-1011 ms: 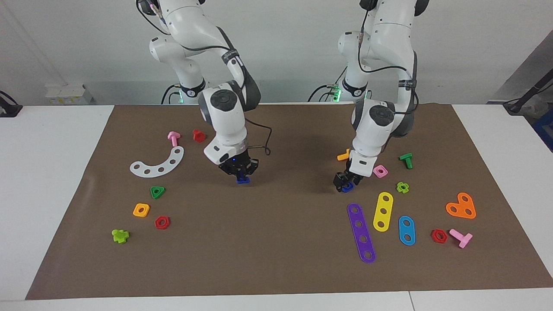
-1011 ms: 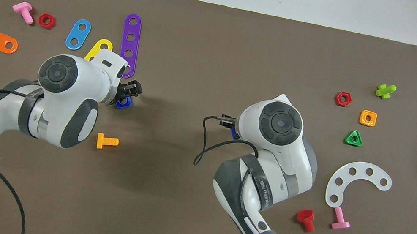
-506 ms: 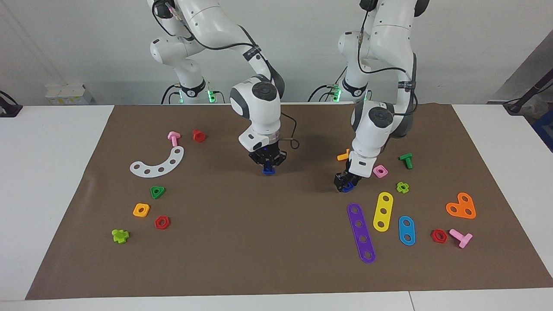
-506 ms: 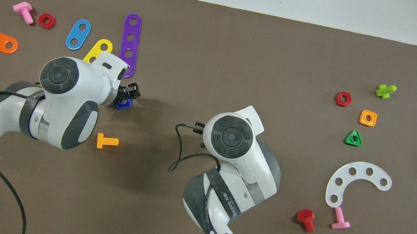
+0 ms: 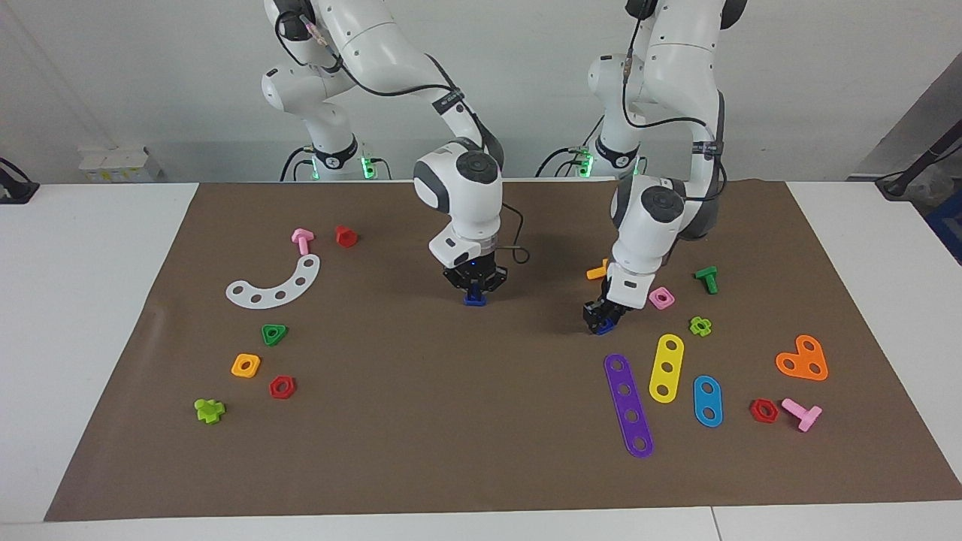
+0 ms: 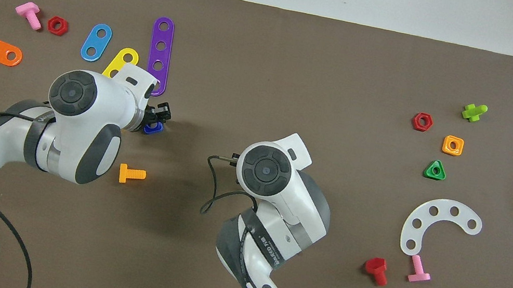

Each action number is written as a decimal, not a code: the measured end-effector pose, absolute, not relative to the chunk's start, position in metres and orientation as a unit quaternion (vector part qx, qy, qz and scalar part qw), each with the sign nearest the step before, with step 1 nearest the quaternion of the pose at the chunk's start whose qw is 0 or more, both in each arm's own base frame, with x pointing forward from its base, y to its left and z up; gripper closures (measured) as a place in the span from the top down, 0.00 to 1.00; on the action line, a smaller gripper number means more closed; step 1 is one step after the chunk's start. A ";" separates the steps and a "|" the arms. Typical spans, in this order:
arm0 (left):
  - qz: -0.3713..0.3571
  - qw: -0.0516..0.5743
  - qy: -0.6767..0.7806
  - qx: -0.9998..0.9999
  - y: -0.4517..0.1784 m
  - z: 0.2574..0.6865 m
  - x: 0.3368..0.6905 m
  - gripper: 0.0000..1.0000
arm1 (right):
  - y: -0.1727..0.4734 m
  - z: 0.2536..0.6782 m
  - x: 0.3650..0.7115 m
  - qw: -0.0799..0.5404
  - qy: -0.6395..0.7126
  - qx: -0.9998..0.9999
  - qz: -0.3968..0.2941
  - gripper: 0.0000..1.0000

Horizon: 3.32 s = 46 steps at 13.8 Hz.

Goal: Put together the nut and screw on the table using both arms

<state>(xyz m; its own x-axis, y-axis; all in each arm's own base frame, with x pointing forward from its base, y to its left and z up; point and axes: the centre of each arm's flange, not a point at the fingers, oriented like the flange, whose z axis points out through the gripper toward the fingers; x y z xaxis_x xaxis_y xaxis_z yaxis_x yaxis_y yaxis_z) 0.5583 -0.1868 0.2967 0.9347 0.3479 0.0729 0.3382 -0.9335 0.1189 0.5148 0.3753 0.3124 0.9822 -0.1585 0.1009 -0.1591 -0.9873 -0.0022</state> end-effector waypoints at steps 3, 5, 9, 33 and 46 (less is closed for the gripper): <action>0.047 0.052 0.175 0.982 -0.187 0.297 0.558 0.48 | 0.362 0.329 0.527 -0.003 -0.094 0.994 0.060 0.61; 0.047 0.052 0.175 0.982 -0.187 0.297 0.558 0.48 | 0.335 0.355 0.540 0.001 -0.107 0.992 0.061 0.89; 0.047 0.053 0.175 0.982 -0.187 0.297 0.559 0.48 | 0.253 0.418 0.556 0.018 -0.094 0.994 0.053 0.92; 0.060 0.072 0.074 0.993 -0.413 0.365 0.488 0.48 | 0.020 0.603 0.564 0.009 -0.049 0.999 0.016 0.97; 0.050 0.069 0.042 0.995 -0.446 0.337 0.462 0.48 | 0.026 0.600 0.560 0.011 -0.044 0.999 -0.003 0.98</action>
<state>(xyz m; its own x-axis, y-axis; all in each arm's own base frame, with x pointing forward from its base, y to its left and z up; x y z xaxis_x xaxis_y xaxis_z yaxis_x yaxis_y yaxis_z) 0.4622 -0.4455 0.3371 0.9915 0.0914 0.0929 0.0778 -0.9869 0.1411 0.5600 0.0264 0.6001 0.9962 -0.0874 -0.0050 -0.0873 -0.9959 0.0220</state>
